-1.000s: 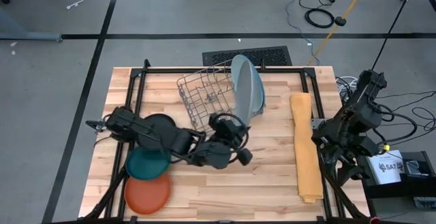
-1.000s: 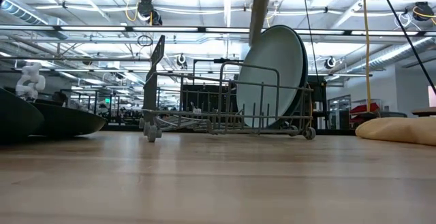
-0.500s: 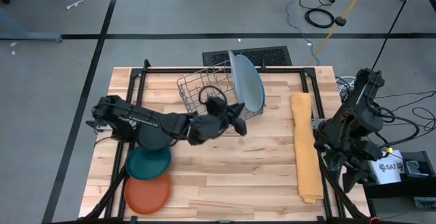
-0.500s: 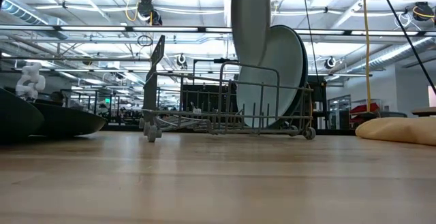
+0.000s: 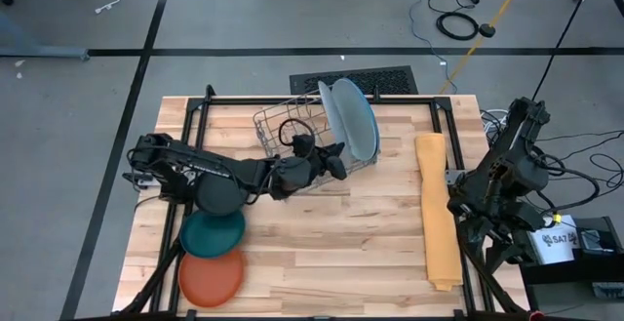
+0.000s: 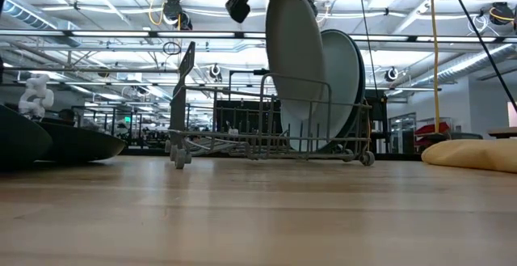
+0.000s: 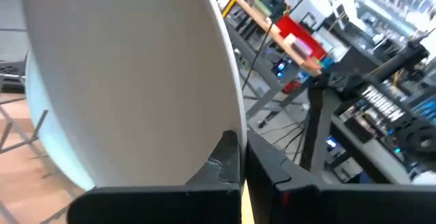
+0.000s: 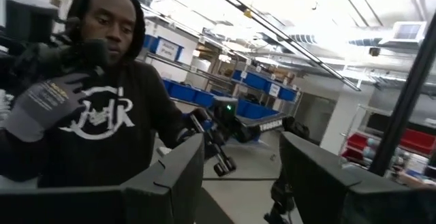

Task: Sort dishes
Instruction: Put the gray plate into the dish rack

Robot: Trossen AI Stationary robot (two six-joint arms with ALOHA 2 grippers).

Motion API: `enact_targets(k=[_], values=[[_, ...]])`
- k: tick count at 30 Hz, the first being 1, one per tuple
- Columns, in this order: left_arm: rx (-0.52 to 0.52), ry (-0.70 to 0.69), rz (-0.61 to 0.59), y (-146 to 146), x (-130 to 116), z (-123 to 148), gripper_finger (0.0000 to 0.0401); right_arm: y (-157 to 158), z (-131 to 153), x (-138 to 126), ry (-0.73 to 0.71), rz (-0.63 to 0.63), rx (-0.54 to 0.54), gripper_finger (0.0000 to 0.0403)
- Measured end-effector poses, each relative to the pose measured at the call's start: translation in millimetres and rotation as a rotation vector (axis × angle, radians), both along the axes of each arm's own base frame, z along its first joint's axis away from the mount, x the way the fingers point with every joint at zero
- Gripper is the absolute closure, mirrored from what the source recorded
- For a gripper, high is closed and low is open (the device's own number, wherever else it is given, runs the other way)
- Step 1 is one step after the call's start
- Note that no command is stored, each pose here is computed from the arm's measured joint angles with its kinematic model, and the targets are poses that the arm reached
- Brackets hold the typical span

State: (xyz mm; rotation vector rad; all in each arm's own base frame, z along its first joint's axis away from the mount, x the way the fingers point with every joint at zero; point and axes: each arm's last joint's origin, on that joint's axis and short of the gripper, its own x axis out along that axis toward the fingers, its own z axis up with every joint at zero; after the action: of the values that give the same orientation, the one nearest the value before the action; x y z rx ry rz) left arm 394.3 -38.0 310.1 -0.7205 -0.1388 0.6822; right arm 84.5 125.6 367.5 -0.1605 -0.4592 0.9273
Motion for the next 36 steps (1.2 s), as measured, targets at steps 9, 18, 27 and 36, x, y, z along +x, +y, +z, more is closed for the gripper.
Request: enact_targets(k=[9,18,27,36], values=[[-0.007,0.001,0.041,-5,-4,-1,0.0401,0,0,0,-0.012,-0.013,-0.014,0.0218],[-0.022,0.022,0.096,13,-1,-11,0.0401,-1,0,0,-0.012,-0.014,-0.012,0.0218],[-0.064,0.003,0.086,25,16,-36,0.0401,-1,0,0,-0.001,-0.039,-0.003,0.0218],[-0.036,-0.112,0.027,22,18,-19,0.0401,-1,0,0,0.002,-0.037,-0.003,0.0218]])
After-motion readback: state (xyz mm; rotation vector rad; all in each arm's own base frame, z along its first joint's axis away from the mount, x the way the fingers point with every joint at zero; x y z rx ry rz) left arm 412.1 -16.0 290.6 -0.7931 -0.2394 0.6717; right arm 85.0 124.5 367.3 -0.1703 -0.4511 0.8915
